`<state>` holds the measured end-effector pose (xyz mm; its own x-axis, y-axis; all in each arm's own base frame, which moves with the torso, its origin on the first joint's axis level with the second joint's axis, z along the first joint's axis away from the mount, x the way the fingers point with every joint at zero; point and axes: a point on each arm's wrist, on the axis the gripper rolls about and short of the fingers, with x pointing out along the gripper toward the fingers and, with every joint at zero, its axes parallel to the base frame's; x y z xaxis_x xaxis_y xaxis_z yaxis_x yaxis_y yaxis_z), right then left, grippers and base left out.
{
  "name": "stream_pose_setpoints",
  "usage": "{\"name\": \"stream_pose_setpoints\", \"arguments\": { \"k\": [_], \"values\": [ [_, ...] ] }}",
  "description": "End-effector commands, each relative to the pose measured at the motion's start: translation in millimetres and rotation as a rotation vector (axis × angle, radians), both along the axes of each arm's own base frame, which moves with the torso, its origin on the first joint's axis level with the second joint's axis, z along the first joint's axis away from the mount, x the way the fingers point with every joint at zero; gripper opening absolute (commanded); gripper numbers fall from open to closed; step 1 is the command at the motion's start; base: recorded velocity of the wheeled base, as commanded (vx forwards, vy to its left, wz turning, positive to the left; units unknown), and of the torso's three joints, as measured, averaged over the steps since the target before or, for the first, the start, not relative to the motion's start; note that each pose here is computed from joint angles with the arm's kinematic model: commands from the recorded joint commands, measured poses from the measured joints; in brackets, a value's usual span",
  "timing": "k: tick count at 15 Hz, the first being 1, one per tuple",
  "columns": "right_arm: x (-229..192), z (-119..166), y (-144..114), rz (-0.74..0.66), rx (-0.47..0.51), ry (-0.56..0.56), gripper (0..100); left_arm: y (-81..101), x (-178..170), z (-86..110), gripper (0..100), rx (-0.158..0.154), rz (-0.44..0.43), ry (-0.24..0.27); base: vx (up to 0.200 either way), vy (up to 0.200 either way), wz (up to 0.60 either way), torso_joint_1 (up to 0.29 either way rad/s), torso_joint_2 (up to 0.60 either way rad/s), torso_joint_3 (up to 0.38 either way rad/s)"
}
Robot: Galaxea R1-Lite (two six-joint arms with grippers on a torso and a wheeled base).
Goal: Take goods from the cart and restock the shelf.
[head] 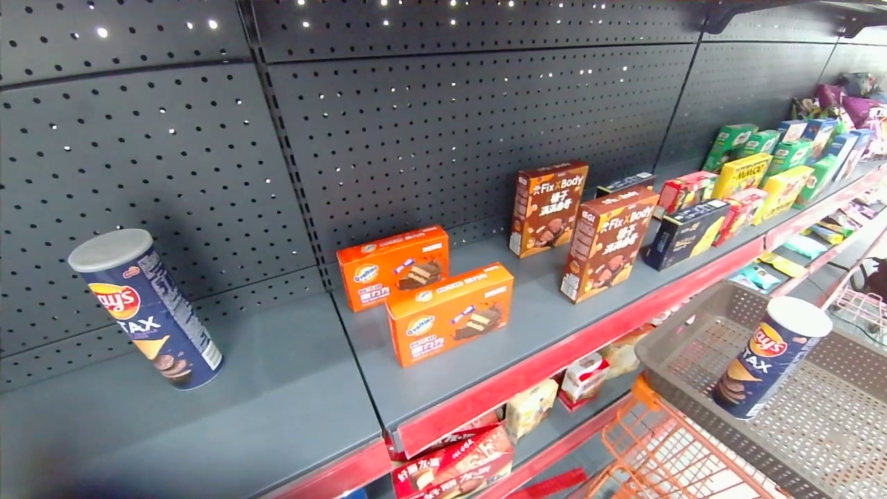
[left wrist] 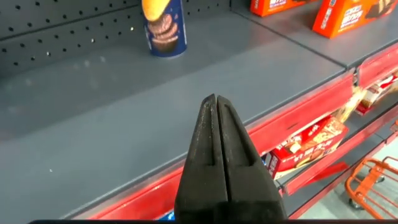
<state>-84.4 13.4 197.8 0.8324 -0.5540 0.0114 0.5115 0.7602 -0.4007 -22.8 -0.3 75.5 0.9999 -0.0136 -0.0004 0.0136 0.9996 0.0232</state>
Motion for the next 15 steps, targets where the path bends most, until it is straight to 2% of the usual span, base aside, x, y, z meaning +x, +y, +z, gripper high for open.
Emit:
{"name": "stream_pose_setpoints", "arguments": {
  "k": [1, 4, 10, 13, 15],
  "values": [
    [0.8, -0.6, -0.2, 0.000, 0.000, 0.005, 0, 0.0, 0.0, 0.0, 0, 0.000, 0.000, 0.000, 0.000, 0.000, 0.00, -0.144, 0.34, 0.188],
    [0.8, -0.6, -0.3, 0.001, 0.000, 0.005, 0, 0.0, 0.0, 0.0, 0, 0.000, 0.000, 0.000, 0.000, 0.000, 0.00, -0.128, 0.31, 0.181],
    [0.7, -1.1, -0.3, 0.001, 0.000, 0.005, 0, 0.0, 0.0, 0.0, 0, 0.000, 0.000, 0.000, 0.000, 0.000, 0.00, -0.006, 0.01, 0.008],
    [0.5, -0.7, -0.2, 0.003, 0.000, 0.003, 0, 0.0, 0.0, 0.0, 0, -0.002, 0.000, 0.000, -0.200, 0.000, 0.00, 0.004, 0.01, 0.002],
    [0.5, -0.7, -0.3, 0.001, 0.000, 0.003, 0, 0.0, -0.1, 0.4, 0, -0.002, 0.000, -0.002, 0.000, 0.000, 0.00, 0.000, 0.00, 0.000]
  ]
}}
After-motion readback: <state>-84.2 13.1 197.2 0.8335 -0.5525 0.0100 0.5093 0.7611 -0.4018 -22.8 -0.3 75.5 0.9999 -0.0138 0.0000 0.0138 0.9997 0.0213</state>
